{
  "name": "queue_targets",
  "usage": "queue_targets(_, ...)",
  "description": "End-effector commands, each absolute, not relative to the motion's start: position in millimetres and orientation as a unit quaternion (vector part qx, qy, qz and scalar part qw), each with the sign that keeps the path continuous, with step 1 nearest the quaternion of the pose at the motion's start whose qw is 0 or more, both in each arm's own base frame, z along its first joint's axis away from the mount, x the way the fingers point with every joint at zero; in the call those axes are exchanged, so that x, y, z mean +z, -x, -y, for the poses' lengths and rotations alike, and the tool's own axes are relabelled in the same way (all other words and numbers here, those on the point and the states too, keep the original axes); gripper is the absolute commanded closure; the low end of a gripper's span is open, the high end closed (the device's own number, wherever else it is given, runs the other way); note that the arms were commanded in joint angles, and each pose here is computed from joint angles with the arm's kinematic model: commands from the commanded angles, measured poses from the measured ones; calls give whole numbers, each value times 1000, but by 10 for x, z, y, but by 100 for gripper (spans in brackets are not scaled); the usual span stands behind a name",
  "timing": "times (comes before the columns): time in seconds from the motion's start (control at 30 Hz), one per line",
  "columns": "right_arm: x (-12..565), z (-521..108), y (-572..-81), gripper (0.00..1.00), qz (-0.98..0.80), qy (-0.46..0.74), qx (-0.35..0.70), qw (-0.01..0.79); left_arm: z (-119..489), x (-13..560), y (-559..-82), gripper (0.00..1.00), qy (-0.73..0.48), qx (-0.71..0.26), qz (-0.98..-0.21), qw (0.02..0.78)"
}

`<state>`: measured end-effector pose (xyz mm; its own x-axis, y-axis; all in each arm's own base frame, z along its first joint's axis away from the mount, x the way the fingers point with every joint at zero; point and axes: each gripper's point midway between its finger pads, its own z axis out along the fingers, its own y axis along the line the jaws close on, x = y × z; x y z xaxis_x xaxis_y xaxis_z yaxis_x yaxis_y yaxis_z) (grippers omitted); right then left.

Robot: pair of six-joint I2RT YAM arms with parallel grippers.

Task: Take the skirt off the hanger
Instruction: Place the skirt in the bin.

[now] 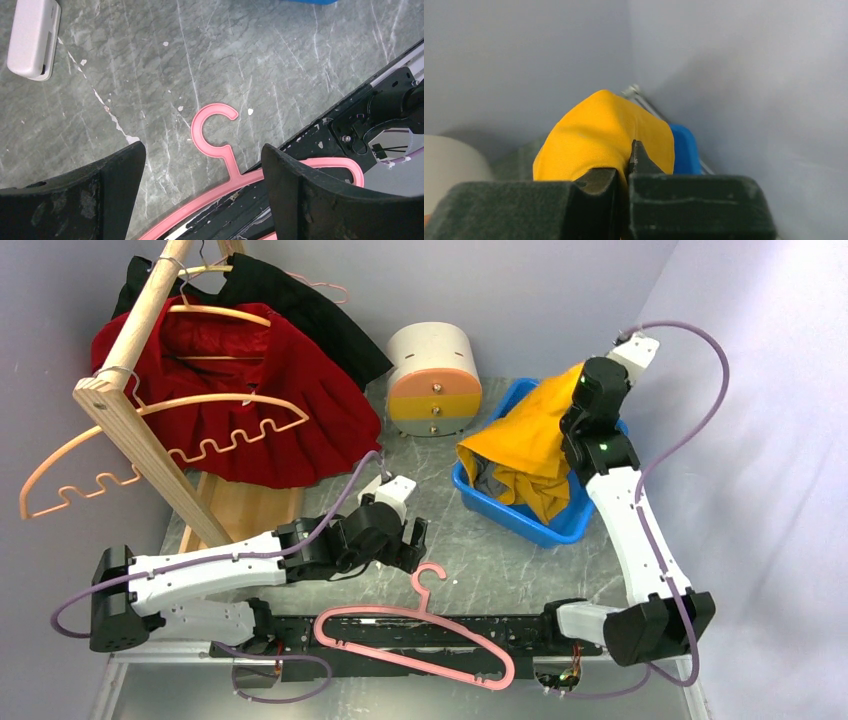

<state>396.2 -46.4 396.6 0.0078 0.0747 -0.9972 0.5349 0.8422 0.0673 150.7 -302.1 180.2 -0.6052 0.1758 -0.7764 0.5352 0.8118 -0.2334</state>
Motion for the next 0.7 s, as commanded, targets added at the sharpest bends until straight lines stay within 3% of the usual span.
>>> queue_targets(0.0,3988,912,-3492,100,-627,-335,-211,671,3052,1900,-1515,10,-206,-247,-855,407)
queue_targets(0.17,3859,549,-3737,100,-677,-262,-110,679,3035,1895,-1516,10,-210,-240,-856,407)
queue_targets(0.3,3054,94,-3973,100,-752,-212,-11,624,3039,1934,-1543,10,-204,-242,-853,415)
queue_targets(0.43,2380,-118,-3991,100,-812,-201,24,547,3098,1978,-1536,10,-198,-255,-851,414)
queue_targets(0.57,1965,-95,-3770,66,-839,-213,13,501,3117,1991,-1521,10,-197,-261,-851,410)
queue_targets(0.67,2038,-67,-3632,35,-847,-195,1,495,3087,2008,-1529,10,-197,-259,-850,414)
